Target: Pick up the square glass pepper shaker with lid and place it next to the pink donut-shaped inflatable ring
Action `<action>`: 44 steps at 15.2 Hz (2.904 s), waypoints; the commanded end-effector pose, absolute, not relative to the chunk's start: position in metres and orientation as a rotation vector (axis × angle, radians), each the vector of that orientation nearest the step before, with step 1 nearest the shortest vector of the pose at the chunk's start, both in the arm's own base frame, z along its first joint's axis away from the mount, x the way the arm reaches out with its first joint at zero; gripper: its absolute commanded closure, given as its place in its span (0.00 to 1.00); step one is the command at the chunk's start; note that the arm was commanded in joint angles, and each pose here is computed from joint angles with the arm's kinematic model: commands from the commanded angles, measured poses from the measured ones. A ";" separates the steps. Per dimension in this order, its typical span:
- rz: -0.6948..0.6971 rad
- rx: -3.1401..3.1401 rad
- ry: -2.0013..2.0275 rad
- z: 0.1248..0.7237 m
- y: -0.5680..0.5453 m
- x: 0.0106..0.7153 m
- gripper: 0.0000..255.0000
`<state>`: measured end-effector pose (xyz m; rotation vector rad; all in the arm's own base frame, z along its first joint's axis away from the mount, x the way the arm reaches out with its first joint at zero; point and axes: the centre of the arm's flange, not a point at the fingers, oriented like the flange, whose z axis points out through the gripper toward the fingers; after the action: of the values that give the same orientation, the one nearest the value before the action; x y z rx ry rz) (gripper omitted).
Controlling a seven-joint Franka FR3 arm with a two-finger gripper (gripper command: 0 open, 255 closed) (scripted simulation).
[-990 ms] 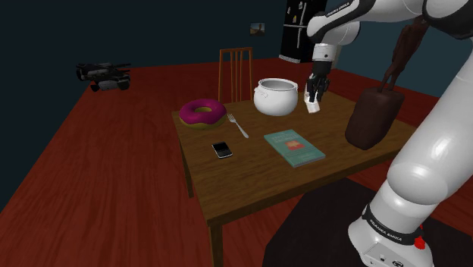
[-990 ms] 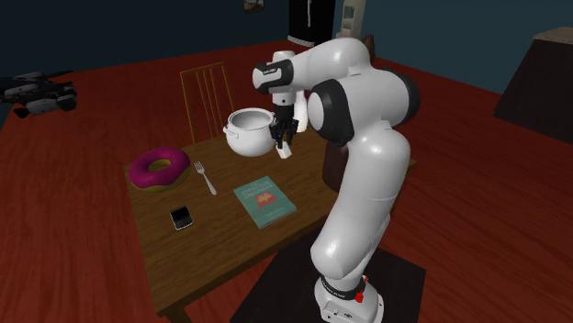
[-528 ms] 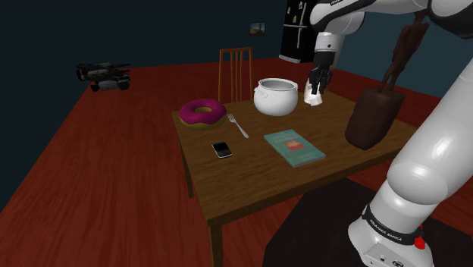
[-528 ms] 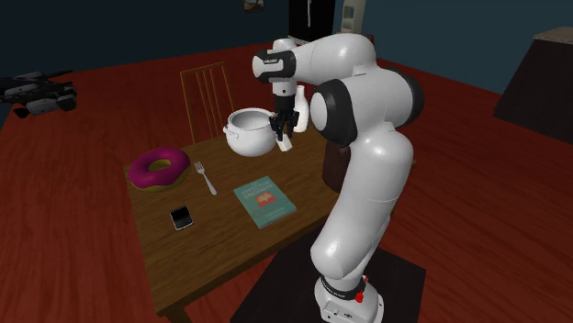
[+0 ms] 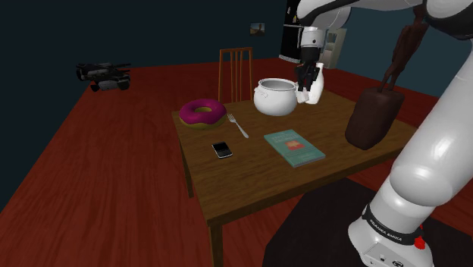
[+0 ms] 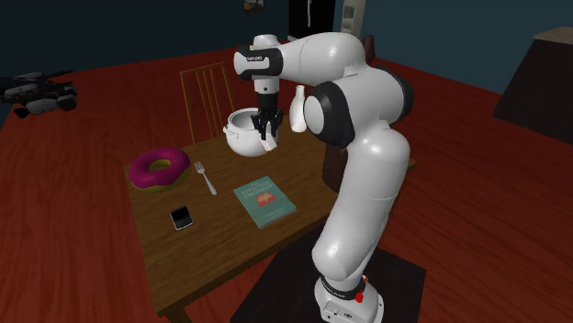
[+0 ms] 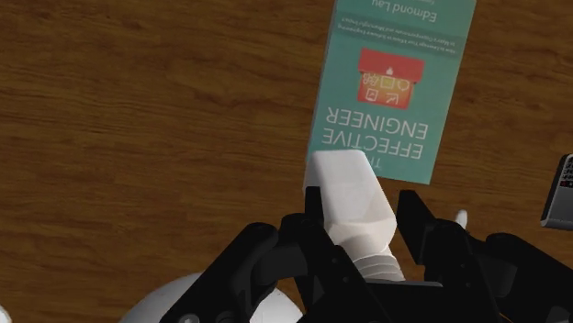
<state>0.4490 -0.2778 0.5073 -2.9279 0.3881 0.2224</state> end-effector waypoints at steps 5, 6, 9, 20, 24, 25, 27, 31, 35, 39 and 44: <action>0.222 -2.927 0.390 0.508 -0.216 0.499 1.00; 0.222 -2.927 0.390 0.508 -0.206 0.508 1.00; 0.222 -2.927 0.390 0.508 -0.175 0.534 1.00; 0.222 -2.927 0.390 0.508 -0.065 0.628 1.00; 0.222 -2.927 0.390 0.508 -0.025 0.662 1.00; 0.222 -2.927 0.390 0.508 -0.015 0.671 1.00; 0.222 -2.927 0.390 0.508 0.005 0.688 1.00; 0.222 -2.927 0.390 0.508 0.041 0.719 1.00; 0.222 -2.927 0.390 0.487 0.041 0.719 1.00; 0.222 -2.927 0.390 0.466 0.041 0.719 1.00; 0.222 -2.927 0.390 0.440 0.041 0.719 1.00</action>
<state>0.7189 0.0416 0.4454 -2.9270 0.3900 0.2229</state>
